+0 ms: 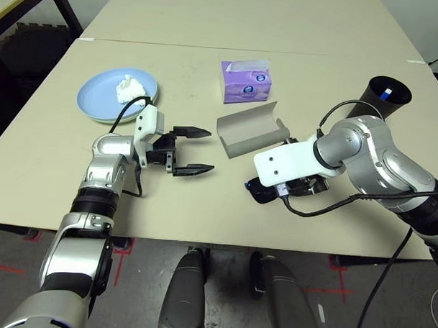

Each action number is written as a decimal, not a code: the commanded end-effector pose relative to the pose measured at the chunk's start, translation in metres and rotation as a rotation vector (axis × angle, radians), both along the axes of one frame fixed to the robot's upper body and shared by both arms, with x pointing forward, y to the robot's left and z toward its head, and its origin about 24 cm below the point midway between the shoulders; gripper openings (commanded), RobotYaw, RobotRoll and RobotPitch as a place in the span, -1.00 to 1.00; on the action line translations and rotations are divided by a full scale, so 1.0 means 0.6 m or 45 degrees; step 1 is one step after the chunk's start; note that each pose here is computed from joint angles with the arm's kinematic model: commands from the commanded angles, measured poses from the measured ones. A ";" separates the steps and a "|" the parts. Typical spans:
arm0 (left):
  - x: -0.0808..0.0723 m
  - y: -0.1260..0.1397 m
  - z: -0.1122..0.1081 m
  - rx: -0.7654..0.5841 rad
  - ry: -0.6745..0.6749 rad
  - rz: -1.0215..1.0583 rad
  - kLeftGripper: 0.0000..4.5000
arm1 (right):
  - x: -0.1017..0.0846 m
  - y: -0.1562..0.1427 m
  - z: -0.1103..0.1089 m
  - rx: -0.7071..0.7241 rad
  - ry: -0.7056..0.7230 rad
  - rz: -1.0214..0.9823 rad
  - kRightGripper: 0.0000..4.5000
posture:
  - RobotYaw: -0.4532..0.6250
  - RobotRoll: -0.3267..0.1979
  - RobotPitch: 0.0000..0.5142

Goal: Organize and tidy the items on the table.

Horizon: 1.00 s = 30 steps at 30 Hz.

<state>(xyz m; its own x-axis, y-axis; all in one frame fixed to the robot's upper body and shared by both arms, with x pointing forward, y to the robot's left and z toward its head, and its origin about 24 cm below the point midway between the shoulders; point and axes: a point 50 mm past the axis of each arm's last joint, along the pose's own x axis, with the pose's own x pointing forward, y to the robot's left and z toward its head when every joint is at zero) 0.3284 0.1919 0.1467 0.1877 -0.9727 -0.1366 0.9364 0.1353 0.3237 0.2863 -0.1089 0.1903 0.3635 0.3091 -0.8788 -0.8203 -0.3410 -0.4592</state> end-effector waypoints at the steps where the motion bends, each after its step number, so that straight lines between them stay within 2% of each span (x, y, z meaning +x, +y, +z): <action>1: -0.005 -0.001 -0.005 0.021 0.001 -0.013 0.99 | -0.001 -0.001 -0.010 -0.013 0.016 0.009 1.00 | 0.21 0.25 -0.12; 28: -0.007 0.002 -0.008 0.029 0.004 0.000 0.99 | -0.002 0.006 -0.011 -0.016 0.019 0.091 1.00 | 0.23 0.25 -0.15; 30: -0.007 0.002 -0.008 0.030 0.003 0.001 1.00 | -0.003 0.006 -0.012 -0.020 0.025 0.098 0.83 | 0.23 0.25 -0.15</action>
<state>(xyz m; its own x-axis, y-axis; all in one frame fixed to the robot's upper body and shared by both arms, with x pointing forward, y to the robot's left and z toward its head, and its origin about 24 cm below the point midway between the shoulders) 0.3275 0.1936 0.1442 0.1984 -0.9698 -0.1422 0.9368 0.1450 0.3184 0.2870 -0.1040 0.1865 0.3406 0.3224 -0.8832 -0.7953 -0.4022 -0.4536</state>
